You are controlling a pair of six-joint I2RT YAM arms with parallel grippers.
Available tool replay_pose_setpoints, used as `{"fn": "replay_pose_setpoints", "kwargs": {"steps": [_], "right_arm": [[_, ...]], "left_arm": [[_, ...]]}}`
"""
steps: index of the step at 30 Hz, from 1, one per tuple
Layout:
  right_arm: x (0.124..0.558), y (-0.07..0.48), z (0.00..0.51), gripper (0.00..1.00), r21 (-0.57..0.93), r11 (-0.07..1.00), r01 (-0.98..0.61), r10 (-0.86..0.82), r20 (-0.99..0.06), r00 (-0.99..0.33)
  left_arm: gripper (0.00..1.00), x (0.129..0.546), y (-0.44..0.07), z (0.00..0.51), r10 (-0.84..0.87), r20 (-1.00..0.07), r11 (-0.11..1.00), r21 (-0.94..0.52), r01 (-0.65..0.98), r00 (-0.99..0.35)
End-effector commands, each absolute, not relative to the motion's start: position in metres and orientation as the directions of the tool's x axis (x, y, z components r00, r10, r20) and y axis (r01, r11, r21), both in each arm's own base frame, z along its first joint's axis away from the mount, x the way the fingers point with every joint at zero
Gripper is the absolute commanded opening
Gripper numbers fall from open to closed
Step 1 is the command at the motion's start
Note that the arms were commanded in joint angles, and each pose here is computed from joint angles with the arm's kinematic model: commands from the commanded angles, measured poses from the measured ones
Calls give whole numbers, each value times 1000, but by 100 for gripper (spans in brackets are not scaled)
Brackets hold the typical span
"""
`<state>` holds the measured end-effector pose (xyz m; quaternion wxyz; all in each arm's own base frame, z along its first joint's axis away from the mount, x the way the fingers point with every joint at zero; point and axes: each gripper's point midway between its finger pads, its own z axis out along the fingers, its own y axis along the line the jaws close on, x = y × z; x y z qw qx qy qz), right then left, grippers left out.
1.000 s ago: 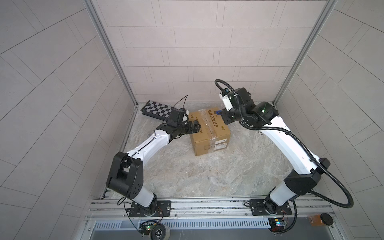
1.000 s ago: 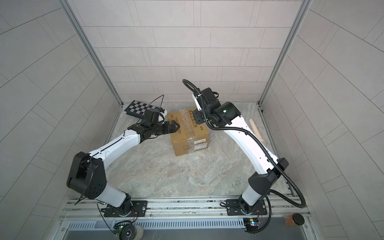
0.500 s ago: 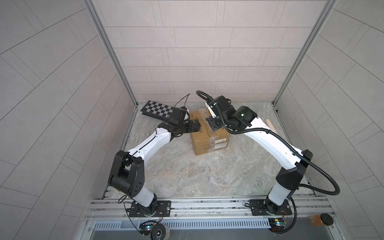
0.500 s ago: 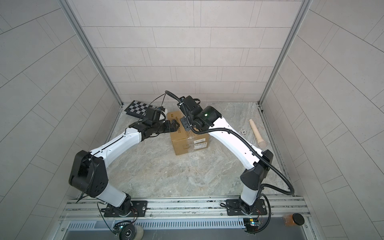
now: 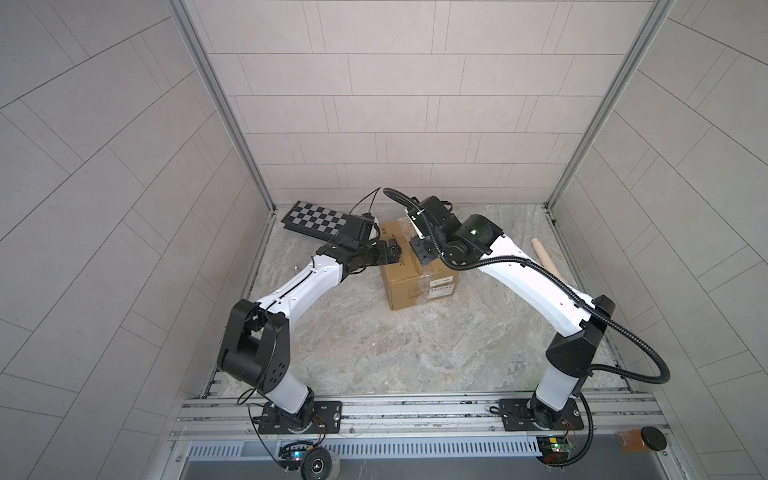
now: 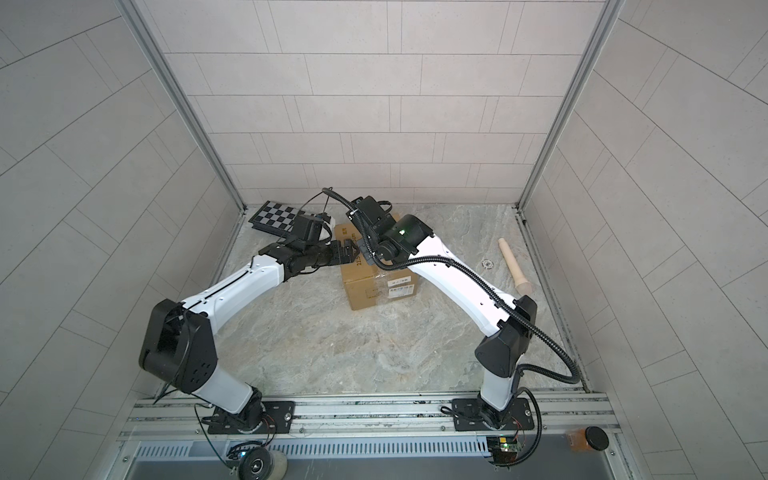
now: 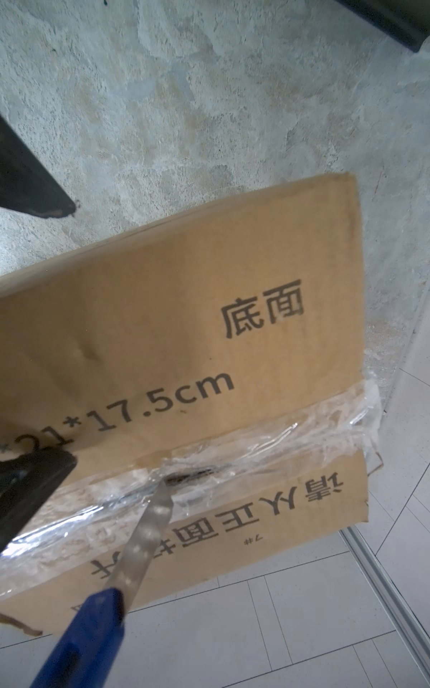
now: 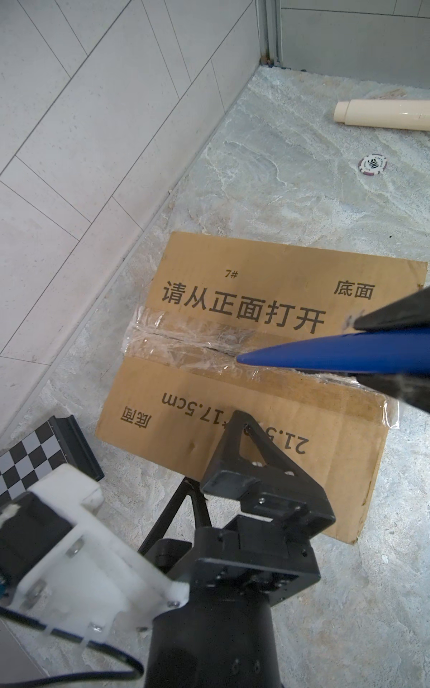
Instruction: Unpack the express box
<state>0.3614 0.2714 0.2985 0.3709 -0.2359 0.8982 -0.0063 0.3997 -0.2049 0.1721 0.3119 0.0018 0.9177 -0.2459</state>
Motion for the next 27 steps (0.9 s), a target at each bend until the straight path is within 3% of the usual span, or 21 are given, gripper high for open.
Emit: {"fn": "replay_pose_setpoints", "kwargs": {"steps": [1, 11, 19, 27], "right_arm": [[367, 275, 285, 0, -205, 884, -421, -445, -647, -619], [364, 284, 279, 0, -158, 867, -472, -454, -642, -618], [363, 286, 277, 0, -159, 856, -491, -470, -634, -614], [364, 283, 289, 0, -173, 861, -478, -463, -656, -596]], "left_arm": [[100, 390, -184, 150, -140, -510, 911, -403, 92, -849], [100, 413, -178, 211, -160, -604, 902, -412, 133, -781], [100, 425, -194, 204, -144, -603, 914, -385, 128, -785], [100, 422, -187, 160, -90, -534, 963, -263, 63, -841]]}}
